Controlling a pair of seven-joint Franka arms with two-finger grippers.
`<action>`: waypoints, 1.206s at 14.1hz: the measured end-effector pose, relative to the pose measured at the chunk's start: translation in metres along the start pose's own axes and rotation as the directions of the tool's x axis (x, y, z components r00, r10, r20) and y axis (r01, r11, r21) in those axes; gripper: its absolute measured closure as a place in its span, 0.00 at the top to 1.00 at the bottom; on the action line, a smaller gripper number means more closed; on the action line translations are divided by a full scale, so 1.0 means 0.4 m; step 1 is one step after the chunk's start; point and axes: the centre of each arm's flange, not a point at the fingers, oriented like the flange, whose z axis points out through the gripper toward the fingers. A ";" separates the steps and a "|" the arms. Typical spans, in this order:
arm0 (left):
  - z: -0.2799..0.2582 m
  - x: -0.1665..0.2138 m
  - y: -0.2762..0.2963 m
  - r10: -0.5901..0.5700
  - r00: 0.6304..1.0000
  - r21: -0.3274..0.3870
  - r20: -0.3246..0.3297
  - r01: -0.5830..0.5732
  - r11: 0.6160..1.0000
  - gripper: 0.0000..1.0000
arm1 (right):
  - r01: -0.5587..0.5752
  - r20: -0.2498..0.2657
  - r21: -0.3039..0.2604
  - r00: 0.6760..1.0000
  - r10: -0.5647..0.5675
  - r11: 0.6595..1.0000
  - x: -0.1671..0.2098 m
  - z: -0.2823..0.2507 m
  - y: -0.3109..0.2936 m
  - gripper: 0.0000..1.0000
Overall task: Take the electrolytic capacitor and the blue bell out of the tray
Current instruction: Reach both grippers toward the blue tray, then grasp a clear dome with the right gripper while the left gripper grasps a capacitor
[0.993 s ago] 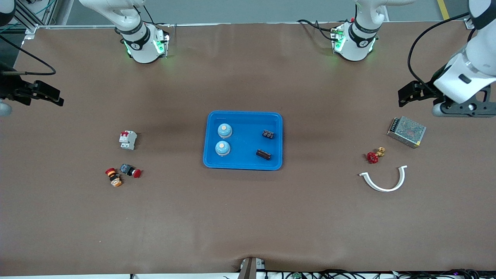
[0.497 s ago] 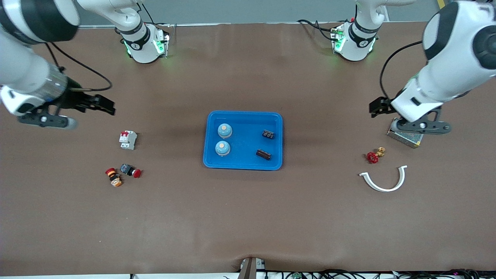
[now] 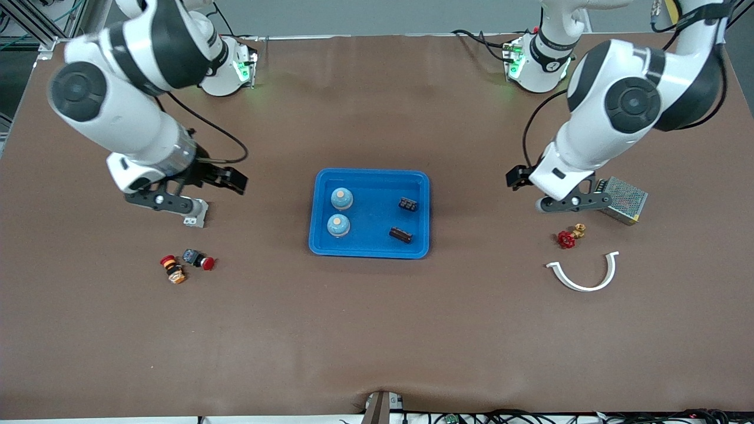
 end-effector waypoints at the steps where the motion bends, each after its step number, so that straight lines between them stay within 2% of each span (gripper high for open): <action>1: 0.027 -0.001 0.021 -0.036 0.999 -0.004 0.004 0.036 0.999 1.00 | -0.015 -0.009 0.004 1.000 0.015 1.000 -0.009 0.029 -0.042 1.00; 6: 0.164 -0.028 0.184 -0.241 0.970 -0.032 0.026 0.242 0.970 0.98 | -0.019 -0.037 0.013 0.999 0.019 1.000 -0.032 0.180 -0.189 1.00; 10: 0.274 -0.083 0.333 -0.395 0.918 -0.050 0.046 0.397 0.917 0.97 | 0.018 -0.037 0.000 0.999 -0.018 1.000 -0.044 0.324 -0.263 1.00; 11: 0.299 -0.092 0.358 -0.428 0.902 -0.055 0.052 0.430 0.901 0.96 | 0.025 -0.042 0.001 0.999 -0.025 1.000 -0.045 0.359 -0.279 1.00; 12: 0.322 -0.097 0.376 -0.458 0.887 -0.060 0.058 0.461 0.885 0.90 | 0.029 -0.049 0.004 0.998 -0.029 1.000 -0.043 0.391 -0.291 1.00; 13: 0.344 -0.101 0.392 -0.489 0.870 -0.065 0.063 0.493 0.868 0.90 | 0.032 -0.056 0.007 0.998 -0.031 0.999 -0.040 0.422 -0.299 1.00; 14: 0.363 -0.103 0.405 -0.524 0.849 -0.073 0.069 0.528 0.846 0.85 | 0.035 -0.061 0.008 0.998 -0.034 0.999 -0.037 0.451 -0.306 1.00; 15: 0.382 -0.104 0.419 -0.563 0.823 -0.083 0.075 0.567 0.819 0.78 | 0.039 -0.063 0.008 0.997 -0.039 0.999 -0.038 0.478 -0.314 1.00; 17: 0.415 -0.109 0.446 -0.634 0.768 -0.101 0.089 0.641 0.761 0.74 | 0.051 -0.062 0.003 0.997 -0.051 0.999 -0.047 0.529 -0.331 1.00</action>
